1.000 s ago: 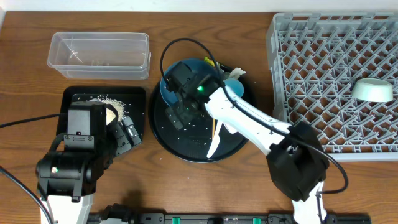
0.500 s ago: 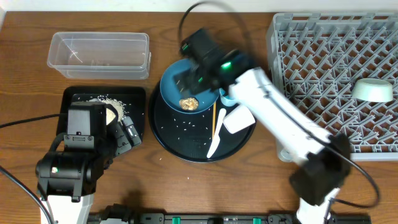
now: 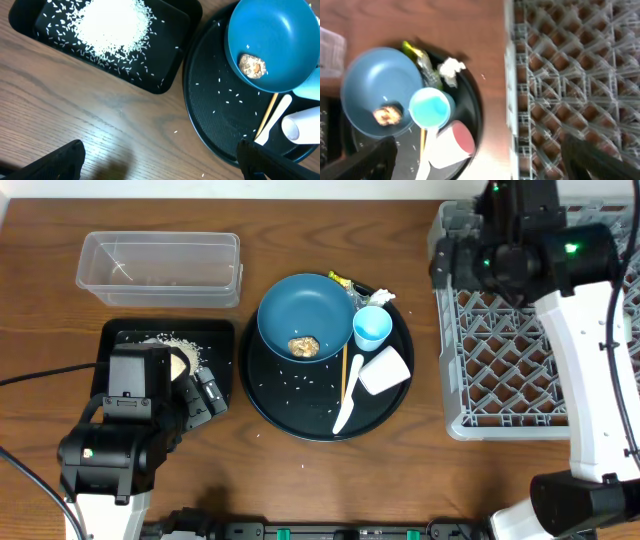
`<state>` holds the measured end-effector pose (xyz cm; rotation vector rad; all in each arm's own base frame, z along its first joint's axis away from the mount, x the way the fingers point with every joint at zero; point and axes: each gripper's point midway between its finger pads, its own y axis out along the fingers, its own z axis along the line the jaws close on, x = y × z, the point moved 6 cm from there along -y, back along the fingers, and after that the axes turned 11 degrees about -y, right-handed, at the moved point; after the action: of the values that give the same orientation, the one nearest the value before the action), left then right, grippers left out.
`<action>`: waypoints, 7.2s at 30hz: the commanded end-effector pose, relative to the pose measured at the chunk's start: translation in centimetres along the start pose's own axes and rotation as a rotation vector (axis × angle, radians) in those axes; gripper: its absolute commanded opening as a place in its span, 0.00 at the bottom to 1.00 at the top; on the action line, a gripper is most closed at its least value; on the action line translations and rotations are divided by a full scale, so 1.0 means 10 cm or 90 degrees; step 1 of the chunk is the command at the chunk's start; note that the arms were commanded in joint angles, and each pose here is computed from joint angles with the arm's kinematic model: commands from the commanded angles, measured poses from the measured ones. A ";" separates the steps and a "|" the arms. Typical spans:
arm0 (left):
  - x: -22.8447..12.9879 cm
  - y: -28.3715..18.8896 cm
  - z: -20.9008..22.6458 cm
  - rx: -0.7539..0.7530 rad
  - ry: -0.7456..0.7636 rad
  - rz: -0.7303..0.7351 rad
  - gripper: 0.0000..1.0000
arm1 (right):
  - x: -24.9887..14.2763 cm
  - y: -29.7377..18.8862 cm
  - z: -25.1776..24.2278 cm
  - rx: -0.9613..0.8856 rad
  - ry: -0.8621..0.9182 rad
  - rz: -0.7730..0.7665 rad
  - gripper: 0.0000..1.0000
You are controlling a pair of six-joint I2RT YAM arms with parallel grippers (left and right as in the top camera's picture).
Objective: Sort waste into correct bins and load items into the dishwasher rack
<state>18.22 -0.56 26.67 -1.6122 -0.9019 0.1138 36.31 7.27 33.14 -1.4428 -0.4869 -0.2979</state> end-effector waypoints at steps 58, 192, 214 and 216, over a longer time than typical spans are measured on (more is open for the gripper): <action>-0.16 1.90 -1.39 0.035 -0.004 0.160 0.97 | -0.29 -0.08 -0.15 -0.016 0.033 0.093 0.99; 1.61 0.41 0.35 0.834 0.256 -0.326 0.06 | -0.29 -0.08 -0.15 -0.016 0.033 0.093 0.99; 1.54 0.57 0.23 0.828 0.278 -0.344 0.06 | -0.29 -0.08 -0.15 -0.016 0.033 0.093 0.99; 1.54 0.53 0.23 0.817 0.251 -0.366 0.06 | -0.29 -0.08 -0.15 -0.016 0.033 0.093 0.99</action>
<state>30.74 10.63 26.71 -0.1842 -0.6216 -0.0454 33.80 5.53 31.84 -1.4882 -0.3335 -0.2006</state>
